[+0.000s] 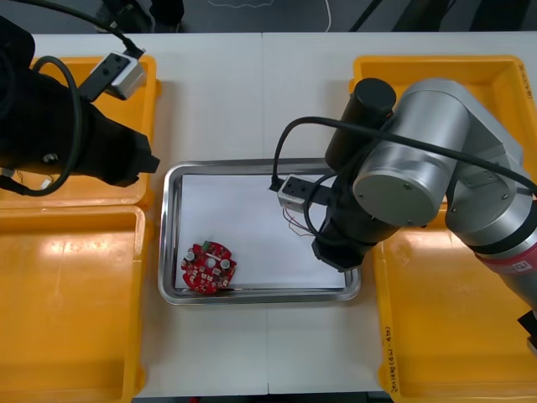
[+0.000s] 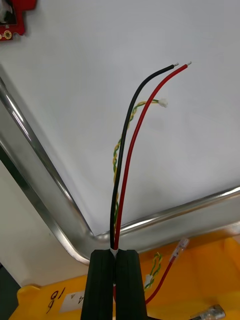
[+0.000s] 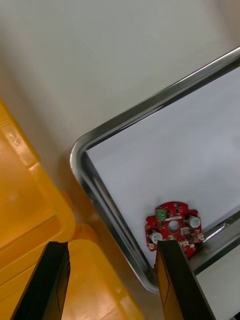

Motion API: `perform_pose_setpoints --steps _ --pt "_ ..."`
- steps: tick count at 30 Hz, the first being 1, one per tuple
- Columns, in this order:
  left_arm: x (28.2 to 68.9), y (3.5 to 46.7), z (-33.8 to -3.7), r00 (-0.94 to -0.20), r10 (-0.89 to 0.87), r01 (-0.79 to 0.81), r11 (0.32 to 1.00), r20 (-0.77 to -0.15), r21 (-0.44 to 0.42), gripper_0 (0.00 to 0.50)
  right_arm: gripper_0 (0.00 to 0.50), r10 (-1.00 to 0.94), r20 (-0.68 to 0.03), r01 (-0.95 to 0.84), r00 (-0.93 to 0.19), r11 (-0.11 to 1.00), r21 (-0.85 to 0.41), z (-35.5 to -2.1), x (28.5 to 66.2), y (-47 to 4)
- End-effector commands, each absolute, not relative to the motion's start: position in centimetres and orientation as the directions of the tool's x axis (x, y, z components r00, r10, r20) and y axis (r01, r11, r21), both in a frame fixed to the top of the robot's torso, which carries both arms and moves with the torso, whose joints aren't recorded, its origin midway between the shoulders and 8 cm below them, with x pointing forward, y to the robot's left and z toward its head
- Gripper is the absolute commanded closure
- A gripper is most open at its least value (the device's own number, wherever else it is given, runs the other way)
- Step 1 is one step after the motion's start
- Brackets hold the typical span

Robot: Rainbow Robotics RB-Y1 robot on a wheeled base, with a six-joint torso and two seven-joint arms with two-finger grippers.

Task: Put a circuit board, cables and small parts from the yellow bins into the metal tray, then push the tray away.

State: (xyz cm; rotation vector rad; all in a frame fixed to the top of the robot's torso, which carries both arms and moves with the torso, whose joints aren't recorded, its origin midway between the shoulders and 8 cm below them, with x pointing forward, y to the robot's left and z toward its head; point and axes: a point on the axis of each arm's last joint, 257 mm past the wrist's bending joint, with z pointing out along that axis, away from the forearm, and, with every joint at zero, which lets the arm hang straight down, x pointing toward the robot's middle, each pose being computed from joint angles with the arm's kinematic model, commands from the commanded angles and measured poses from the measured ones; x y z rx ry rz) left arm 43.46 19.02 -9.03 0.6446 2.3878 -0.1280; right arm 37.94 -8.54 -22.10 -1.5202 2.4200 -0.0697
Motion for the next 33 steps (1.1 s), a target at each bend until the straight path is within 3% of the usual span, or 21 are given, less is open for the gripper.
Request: perform_pose_setpoints --steps 1,12,22,33 --pt "45.3 23.4 -6.4 -0.712 0.321 0.356 0.932 -0.624 0.072 0.000 0.500 -0.919 -0.240 -0.902 -0.314 0.368 -0.225 -21.4 38.6 -5.4" --pt "48.0 30.0 -5.2 -0.803 0.199 0.204 0.978 -0.561 0.055 0.000 0.500 -0.955 -0.204 -0.919 -0.217 0.270 -0.288 -23.2 38.9 -2.7" --pt "50.2 35.8 -5.7 -0.878 0.012 0.025 0.999 -0.479 -0.021 0.000 0.500 -0.971 -0.172 -0.930 -0.164 0.210 -0.301 -25.8 38.4 -1.7" --pt "53.3 40.2 -6.6 -0.853 -0.078 -0.088 0.996 -0.516 -0.006 0.000 0.500 -0.981 -0.122 -0.931 -0.149 0.181 -0.316 -26.9 38.8 -2.1"
